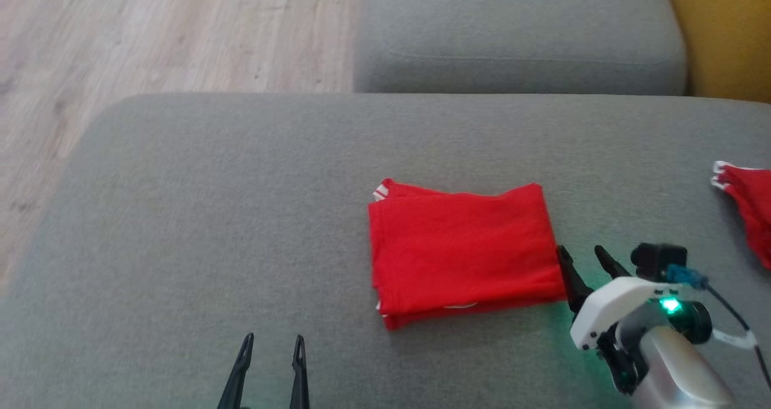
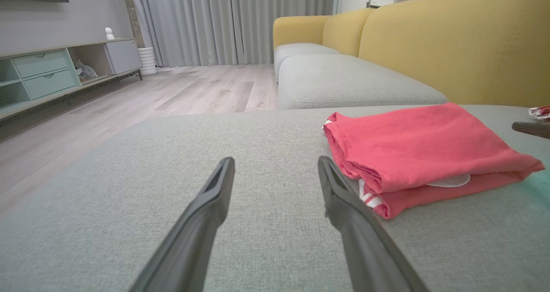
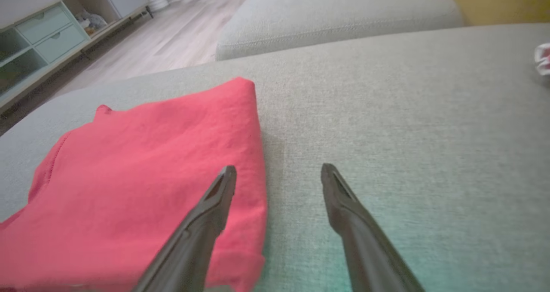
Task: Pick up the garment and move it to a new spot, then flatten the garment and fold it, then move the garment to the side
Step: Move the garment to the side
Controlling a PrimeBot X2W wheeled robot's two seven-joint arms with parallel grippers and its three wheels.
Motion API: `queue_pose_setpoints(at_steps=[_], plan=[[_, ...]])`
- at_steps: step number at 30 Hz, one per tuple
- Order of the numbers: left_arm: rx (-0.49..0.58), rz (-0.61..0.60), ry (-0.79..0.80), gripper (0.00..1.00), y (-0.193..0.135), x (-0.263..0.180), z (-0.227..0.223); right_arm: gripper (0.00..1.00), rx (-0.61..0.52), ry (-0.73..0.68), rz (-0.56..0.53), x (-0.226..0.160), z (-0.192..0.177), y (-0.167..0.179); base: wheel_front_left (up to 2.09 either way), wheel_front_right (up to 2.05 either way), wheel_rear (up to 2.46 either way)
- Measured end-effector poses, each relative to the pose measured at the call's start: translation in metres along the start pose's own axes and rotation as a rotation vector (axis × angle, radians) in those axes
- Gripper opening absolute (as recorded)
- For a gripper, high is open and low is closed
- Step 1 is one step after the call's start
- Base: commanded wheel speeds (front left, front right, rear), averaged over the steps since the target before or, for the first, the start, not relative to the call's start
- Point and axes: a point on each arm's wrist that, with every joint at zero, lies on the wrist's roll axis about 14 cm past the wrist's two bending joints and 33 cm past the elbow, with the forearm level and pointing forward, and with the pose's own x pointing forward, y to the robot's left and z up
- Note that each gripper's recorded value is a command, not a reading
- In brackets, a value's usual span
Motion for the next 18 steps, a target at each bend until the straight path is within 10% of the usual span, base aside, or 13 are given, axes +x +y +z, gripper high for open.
queue_pose_setpoints(at_steps=[5, 8, 18], plan=[[0.0, 0.017, 0.007, 1.0, 0.003, 0.002, -0.002, 0.88, 0.044, 0.117, 0.029, 0.012, -0.021, 0.011, 0.0, 0.0, 0.0], [0.001, 0.021, 0.015, 1.0, 0.003, 0.003, -0.003, 0.0, 0.075, 0.175, 0.037, 0.015, -0.035, 0.015, 0.0, 0.0, 0.0], [-0.01, 0.0, 0.034, 1.0, -0.007, 0.016, -0.006, 0.0, 0.086, 0.052, -0.017, 0.024, 0.006, -0.026, 0.0, 0.0, 0.0]])
